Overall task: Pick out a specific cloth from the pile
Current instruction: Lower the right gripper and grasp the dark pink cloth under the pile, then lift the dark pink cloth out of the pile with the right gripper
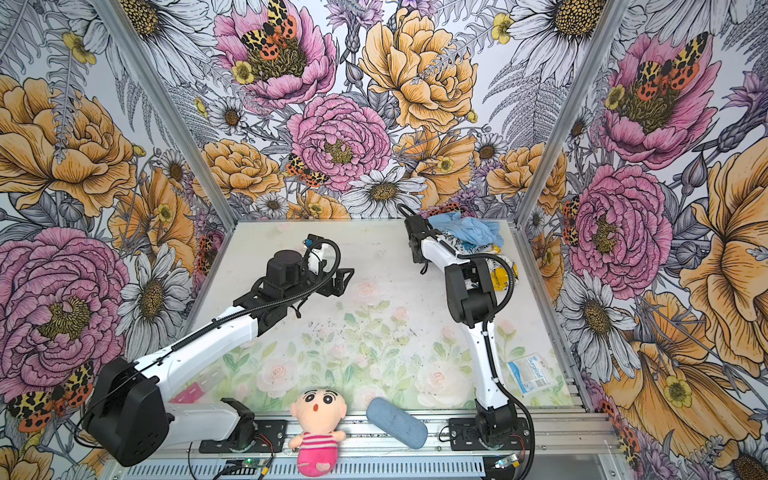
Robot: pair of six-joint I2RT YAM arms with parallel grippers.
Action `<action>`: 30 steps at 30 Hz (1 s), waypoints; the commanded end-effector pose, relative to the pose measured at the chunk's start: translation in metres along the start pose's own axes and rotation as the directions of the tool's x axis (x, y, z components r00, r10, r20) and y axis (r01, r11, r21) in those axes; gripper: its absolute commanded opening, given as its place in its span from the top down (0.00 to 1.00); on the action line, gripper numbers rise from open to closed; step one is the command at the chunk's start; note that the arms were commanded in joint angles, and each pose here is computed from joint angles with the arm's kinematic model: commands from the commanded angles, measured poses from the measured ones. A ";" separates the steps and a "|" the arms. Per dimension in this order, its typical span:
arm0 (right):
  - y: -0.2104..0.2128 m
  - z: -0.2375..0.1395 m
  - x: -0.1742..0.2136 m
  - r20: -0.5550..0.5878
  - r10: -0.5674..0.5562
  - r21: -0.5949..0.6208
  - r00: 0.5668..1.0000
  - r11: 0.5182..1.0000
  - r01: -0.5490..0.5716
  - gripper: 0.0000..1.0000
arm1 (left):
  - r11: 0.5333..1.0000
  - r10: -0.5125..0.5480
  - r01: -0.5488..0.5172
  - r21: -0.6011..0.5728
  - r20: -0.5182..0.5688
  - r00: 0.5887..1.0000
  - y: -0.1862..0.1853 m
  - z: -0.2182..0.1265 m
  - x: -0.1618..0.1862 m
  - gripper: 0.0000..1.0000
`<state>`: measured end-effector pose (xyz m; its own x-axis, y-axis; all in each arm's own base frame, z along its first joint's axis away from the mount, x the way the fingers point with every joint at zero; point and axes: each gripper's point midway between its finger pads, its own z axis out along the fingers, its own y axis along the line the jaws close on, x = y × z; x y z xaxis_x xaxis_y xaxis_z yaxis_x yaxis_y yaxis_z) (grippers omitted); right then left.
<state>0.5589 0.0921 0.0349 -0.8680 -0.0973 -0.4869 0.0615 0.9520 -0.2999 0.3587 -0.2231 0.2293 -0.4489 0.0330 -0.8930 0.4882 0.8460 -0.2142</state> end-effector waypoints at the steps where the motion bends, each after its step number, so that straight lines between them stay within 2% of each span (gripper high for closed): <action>1: 0.007 0.008 0.009 -0.045 0.003 -0.014 0.999 1.000 -0.004 0.63 | 1.000 -0.009 0.009 -0.007 0.013 1.000 0.000 0.000 0.001 0.01; 5: 0.009 0.014 0.014 -0.063 0.012 -0.003 0.998 1.000 -0.013 0.64 | 1.000 -0.006 0.007 -0.009 0.015 1.000 0.001 -0.001 0.001 0.01; 6: 0.009 0.015 0.014 -0.064 0.014 0.002 0.998 1.000 -0.014 0.67 | 1.000 -0.007 0.007 -0.009 0.014 1.000 0.000 -0.002 0.001 0.01; 9: 0.007 0.015 0.013 -0.061 0.017 0.007 0.998 1.000 -0.017 0.84 | 1.000 -0.005 0.005 -0.009 0.015 1.000 0.000 -0.003 0.002 0.01; 11: 0.006 0.012 0.011 -0.055 0.017 0.009 0.998 1.000 -0.017 1.00 | 1.000 -0.005 0.006 -0.012 0.014 1.000 0.001 -0.003 0.003 0.01; 16: -0.006 -0.014 -0.007 0.000 0.009 0.031 1.000 0.999 -0.009 1.00 | 1.000 -0.010 0.010 -0.008 0.013 1.000 0.000 -0.003 0.003 0.01; 19: -0.019 -0.053 -0.035 0.082 0.016 0.010 0.997 1.000 -0.017 1.00 | 1.000 -0.018 0.018 0.005 0.015 1.000 -0.001 -0.001 0.003 0.01; 23: -0.062 -0.136 -0.091 0.265 0.069 -0.011 0.962 0.998 -0.069 1.00 | 0.999 -0.034 0.033 0.027 0.018 0.999 -0.005 0.001 0.007 0.01; 26: -0.112 -0.207 -0.137 0.428 0.083 0.038 0.900 0.993 -0.110 1.00 | 0.999 -0.041 0.040 0.035 0.011 0.999 -0.008 0.003 0.012 0.01; 28: -0.149 -0.256 -0.164 0.533 0.101 0.071 0.840 0.984 -0.164 1.00 | 0.998 -0.045 0.045 0.040 0.006 0.999 -0.010 0.005 0.014 0.01; 30: -0.168 -0.309 -0.186 0.636 0.110 0.047 0.764 0.982 -0.181 1.00 | 0.998 -0.043 0.042 0.047 0.006 0.999 -0.013 0.005 0.014 0.01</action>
<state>0.5816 0.0593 0.2997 -0.5769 -0.1243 -0.8073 0.1605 0.9518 -0.2613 0.3518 -0.2289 0.2151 -0.4735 0.0100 -0.8807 0.4850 0.8376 -0.2513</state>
